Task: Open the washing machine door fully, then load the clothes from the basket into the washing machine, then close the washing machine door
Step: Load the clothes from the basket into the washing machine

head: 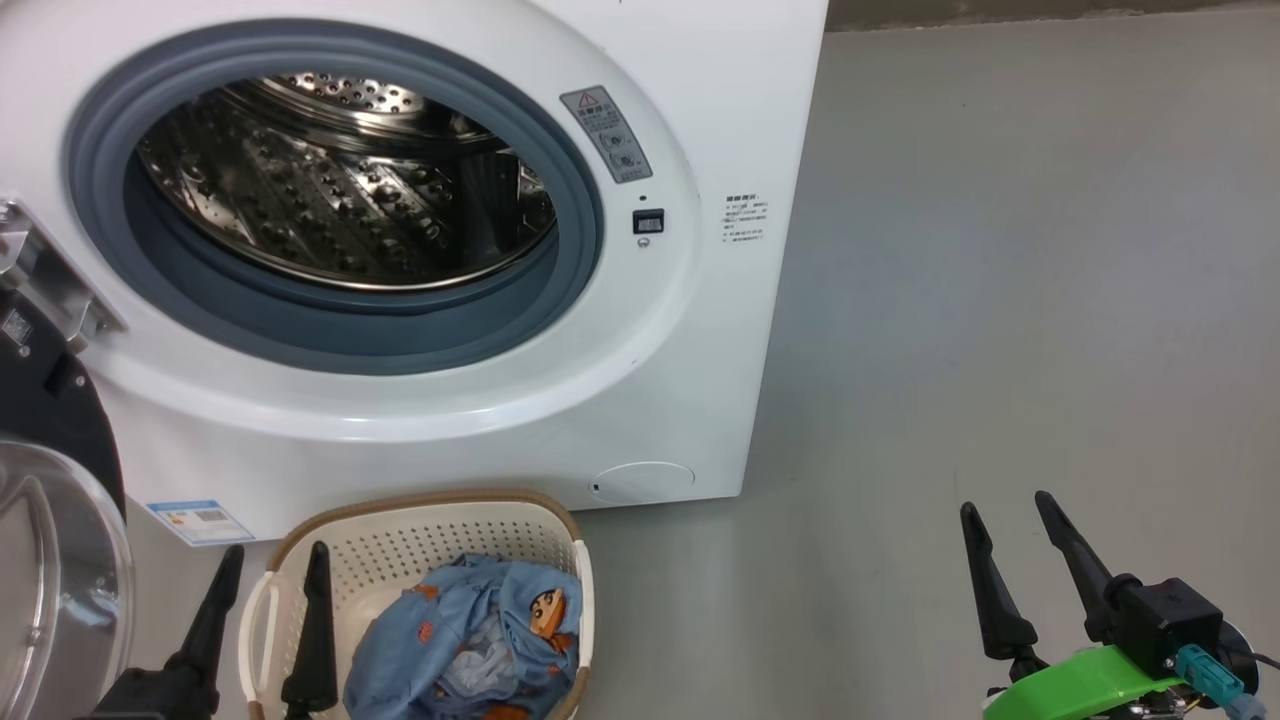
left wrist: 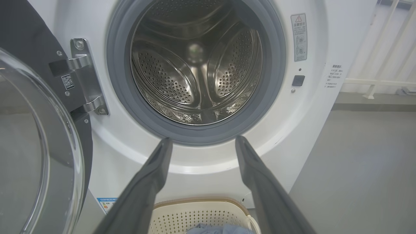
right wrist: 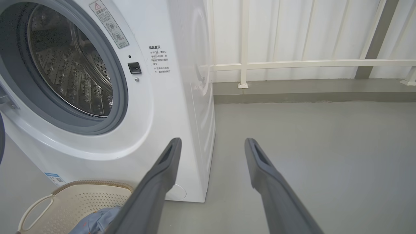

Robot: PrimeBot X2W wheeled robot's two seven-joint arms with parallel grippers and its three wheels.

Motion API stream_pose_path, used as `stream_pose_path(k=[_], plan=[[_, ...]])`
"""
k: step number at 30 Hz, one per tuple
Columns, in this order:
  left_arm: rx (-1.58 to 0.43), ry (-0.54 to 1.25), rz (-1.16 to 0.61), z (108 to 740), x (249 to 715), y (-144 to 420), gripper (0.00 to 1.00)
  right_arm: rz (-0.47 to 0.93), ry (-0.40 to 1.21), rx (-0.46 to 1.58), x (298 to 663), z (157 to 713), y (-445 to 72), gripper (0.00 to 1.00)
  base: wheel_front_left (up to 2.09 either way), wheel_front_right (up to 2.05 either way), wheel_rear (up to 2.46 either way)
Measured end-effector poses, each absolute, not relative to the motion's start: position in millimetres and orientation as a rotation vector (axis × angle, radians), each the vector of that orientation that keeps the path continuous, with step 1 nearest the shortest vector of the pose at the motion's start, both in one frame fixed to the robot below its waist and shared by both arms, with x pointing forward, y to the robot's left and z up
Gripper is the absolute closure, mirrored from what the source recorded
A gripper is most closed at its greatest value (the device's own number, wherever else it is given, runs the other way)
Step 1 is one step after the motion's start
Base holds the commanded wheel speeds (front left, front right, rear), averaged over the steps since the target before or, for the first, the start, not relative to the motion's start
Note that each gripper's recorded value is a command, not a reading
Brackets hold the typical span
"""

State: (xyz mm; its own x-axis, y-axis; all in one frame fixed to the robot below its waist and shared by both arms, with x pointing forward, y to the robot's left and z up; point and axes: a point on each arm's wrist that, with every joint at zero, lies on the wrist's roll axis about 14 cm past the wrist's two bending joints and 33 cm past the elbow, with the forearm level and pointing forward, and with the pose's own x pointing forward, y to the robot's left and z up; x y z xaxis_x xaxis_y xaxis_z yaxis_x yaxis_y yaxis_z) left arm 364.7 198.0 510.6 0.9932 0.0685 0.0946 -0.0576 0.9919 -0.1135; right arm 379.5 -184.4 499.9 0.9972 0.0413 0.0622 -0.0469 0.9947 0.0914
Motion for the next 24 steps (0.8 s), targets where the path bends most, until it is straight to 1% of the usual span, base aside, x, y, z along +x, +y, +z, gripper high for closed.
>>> stream_pose_path(k=[24], plan=[[-0.117, -0.076, 0.040, 503.4, 364.0, 191.9, 0.00, 0.050, -0.048, 0.101, 379.1, 496.1, -182.0, 0.00, 0.03, -0.03, 0.00]])
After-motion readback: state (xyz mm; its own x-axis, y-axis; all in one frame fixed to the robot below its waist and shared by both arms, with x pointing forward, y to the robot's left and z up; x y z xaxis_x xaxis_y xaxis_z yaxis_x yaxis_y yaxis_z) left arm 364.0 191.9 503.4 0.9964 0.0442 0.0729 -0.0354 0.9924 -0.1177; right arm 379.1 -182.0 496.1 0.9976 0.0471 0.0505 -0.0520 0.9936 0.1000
